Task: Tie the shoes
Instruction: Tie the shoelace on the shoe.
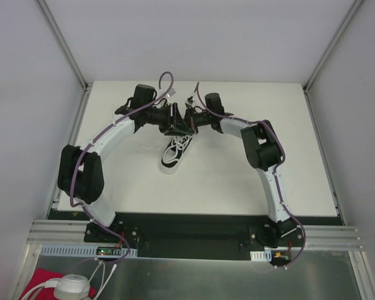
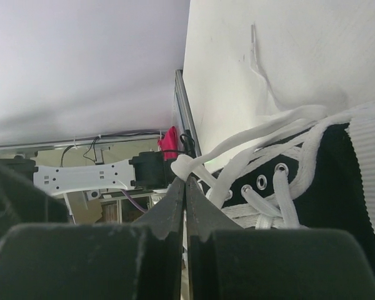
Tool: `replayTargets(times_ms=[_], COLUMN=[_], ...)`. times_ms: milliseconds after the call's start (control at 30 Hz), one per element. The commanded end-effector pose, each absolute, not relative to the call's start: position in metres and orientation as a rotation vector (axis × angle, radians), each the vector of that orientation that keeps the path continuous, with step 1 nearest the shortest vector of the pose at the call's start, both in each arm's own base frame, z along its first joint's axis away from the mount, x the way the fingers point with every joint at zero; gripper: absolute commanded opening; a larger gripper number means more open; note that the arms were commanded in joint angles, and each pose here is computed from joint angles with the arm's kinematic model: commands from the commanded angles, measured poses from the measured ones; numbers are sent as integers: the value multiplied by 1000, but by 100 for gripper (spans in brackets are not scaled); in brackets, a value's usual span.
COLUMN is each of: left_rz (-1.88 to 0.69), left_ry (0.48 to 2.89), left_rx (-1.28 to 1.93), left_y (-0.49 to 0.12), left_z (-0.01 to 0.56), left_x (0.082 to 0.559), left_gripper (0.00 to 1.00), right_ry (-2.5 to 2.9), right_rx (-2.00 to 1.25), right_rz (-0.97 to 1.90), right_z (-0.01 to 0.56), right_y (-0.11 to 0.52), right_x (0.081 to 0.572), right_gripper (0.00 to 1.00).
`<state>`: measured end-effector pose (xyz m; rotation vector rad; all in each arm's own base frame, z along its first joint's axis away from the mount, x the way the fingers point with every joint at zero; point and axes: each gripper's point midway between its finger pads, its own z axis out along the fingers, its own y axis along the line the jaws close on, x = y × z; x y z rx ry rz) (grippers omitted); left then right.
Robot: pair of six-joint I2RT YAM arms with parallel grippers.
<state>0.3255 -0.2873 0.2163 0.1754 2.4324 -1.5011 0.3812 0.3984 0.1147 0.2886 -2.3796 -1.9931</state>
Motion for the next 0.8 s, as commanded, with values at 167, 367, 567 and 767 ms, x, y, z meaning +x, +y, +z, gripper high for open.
replayTargets(times_ms=[167, 367, 567, 767], left_rz=[-1169, -1192, -1211, -1231], left_ry=[2460, 2447, 2451, 2467], left_rx=[-95, -48, 17, 11], left_y=[-196, -202, -206, -208], left_z=[156, 140, 128, 117], left_x=[363, 383, 393, 396], left_gripper=[43, 45, 45, 41], right_ry=[-2399, -2394, -2383, -2378], right_rx=[353, 363, 367, 372], right_rz=[-2061, -2069, -2068, -2071], right_z=[138, 142, 143, 144], right_y=[394, 393, 394, 394], right_x=[385, 385, 384, 384], right_gripper=[1, 1, 1, 1])
